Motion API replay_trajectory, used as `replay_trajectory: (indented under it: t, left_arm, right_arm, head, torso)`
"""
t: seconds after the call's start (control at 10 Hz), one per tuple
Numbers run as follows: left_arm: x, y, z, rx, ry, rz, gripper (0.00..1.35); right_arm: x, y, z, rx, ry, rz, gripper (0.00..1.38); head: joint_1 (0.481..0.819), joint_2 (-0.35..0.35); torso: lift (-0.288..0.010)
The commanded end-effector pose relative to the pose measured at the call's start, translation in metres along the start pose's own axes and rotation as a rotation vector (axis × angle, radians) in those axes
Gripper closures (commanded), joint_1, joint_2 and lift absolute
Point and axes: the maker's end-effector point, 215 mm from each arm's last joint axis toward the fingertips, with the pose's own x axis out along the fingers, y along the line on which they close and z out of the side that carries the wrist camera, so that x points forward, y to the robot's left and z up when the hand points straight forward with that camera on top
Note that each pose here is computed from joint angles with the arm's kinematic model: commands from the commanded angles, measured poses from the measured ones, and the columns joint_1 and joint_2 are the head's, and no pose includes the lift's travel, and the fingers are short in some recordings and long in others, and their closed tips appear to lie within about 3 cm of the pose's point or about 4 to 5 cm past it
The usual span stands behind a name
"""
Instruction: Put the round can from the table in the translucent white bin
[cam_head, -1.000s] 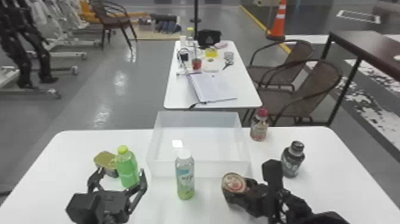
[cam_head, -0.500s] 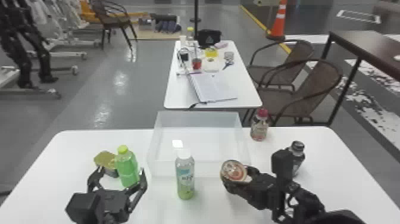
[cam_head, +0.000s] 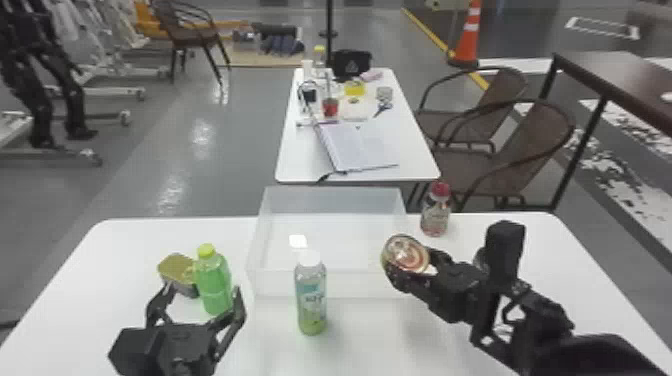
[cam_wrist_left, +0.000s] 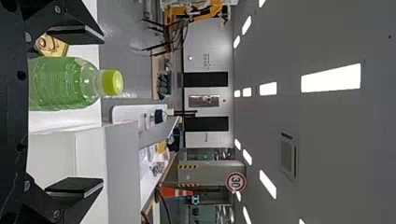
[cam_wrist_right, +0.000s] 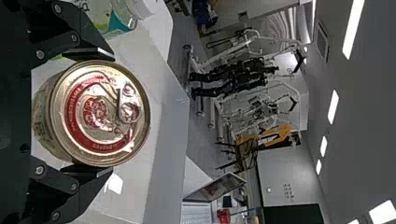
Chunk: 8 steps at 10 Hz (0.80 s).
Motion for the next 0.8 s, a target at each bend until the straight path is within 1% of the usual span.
replay_trajectory:
  t: [0.0, 0.2, 0.5, 0.7]
  left_arm:
    - [0.000, 0.000, -0.003, -0.011, 0.001, 0.004, 0.21]
    - [-0.001, 0.001, -0.001, -0.017, -0.010, 0.008, 0.21]
    - [-0.002, 0.003, -0.002, -0.024, -0.013, 0.015, 0.21]
    - [-0.002, 0.004, -0.003, -0.031, -0.011, 0.017, 0.21]
  right_arm:
    - [0.011, -0.004, 0.017, -0.017, -0.008, -0.001, 1.04]
    - [0.023, -0.015, 0.018, -0.011, 0.006, -0.013, 1.04]
    - [0.041, -0.028, -0.005, 0.025, 0.033, -0.007, 1.04]
    - [0.044, -0.039, -0.013, 0.053, 0.043, -0.018, 1.04]
  head:
    - [0.549, 0.000]
    - [0.549, 0.000]
    - [0.549, 0.000]
    - [0.549, 0.000]
  torso:
    - [-0.100]
    - [-0.100]
    - [-0.100]
    - [-0.100]
